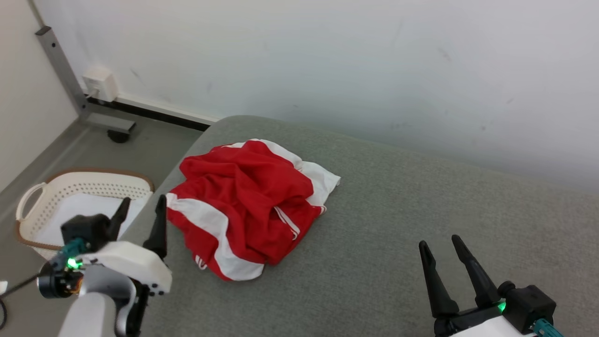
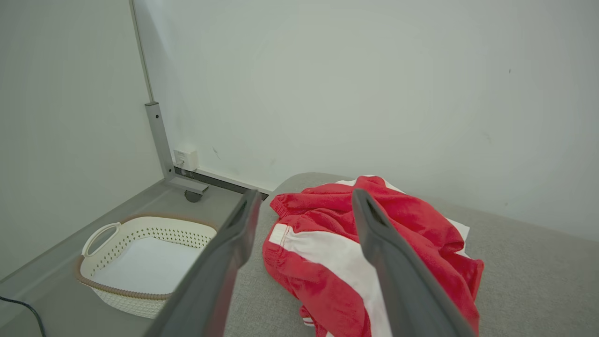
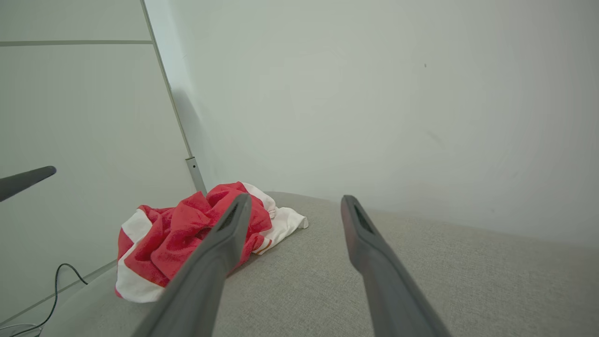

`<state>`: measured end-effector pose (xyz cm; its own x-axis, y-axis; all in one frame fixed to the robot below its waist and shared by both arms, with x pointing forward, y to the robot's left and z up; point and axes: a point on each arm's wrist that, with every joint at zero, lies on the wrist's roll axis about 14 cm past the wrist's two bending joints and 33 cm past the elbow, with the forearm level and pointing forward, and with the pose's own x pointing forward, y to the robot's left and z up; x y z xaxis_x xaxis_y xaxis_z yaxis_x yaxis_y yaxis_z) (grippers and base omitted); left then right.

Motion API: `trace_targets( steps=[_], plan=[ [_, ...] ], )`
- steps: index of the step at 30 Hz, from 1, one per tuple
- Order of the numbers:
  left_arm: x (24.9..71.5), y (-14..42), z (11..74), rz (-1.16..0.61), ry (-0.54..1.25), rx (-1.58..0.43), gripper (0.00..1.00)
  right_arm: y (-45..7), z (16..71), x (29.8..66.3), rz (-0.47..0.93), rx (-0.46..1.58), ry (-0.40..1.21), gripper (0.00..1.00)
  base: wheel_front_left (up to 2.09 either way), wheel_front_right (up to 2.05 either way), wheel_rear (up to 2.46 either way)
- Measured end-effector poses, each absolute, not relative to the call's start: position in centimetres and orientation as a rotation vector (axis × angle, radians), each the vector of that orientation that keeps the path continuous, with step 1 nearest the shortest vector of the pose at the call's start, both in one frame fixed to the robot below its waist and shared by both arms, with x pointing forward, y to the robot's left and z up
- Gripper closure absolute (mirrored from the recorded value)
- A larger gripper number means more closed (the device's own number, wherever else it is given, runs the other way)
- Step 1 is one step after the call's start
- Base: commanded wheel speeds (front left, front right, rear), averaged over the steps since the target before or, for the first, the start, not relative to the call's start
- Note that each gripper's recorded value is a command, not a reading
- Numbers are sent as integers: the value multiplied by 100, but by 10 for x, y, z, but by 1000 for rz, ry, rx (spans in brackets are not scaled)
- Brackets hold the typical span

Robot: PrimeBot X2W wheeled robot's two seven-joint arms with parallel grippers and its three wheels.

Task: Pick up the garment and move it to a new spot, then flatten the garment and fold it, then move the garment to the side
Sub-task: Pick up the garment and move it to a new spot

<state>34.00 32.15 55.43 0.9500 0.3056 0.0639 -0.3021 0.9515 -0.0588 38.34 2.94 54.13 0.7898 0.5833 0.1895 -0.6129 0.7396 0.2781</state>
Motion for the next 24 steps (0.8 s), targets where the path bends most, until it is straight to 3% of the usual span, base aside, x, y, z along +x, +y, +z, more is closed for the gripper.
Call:
trace_targets(
  steps=[6, 16, 22, 23, 24],
  plan=[
    [376, 325, 550, 252, 77, -62, 0, 3, 539, 393, 576, 354, -97, 0, 0, 0, 0],
    [402, 318, 462, 187, 491, -105, 0, -43, 531, 404, 441, 353, -99, 0, 0, 0, 0],
    [412, 297, 424, 135, 623, -134, 0, -71, 525, 407, 361, 348, -97, 0, 0, 0, 0],
    [412, 295, 418, 130, 642, -139, 6, -74, 523, 407, 353, 348, -92, 0, 0, 0, 0],
    [413, 293, 413, 125, 657, -142, 49, -76, 521, 407, 347, 347, -87, 0, 0, 0, 0]
  ],
)
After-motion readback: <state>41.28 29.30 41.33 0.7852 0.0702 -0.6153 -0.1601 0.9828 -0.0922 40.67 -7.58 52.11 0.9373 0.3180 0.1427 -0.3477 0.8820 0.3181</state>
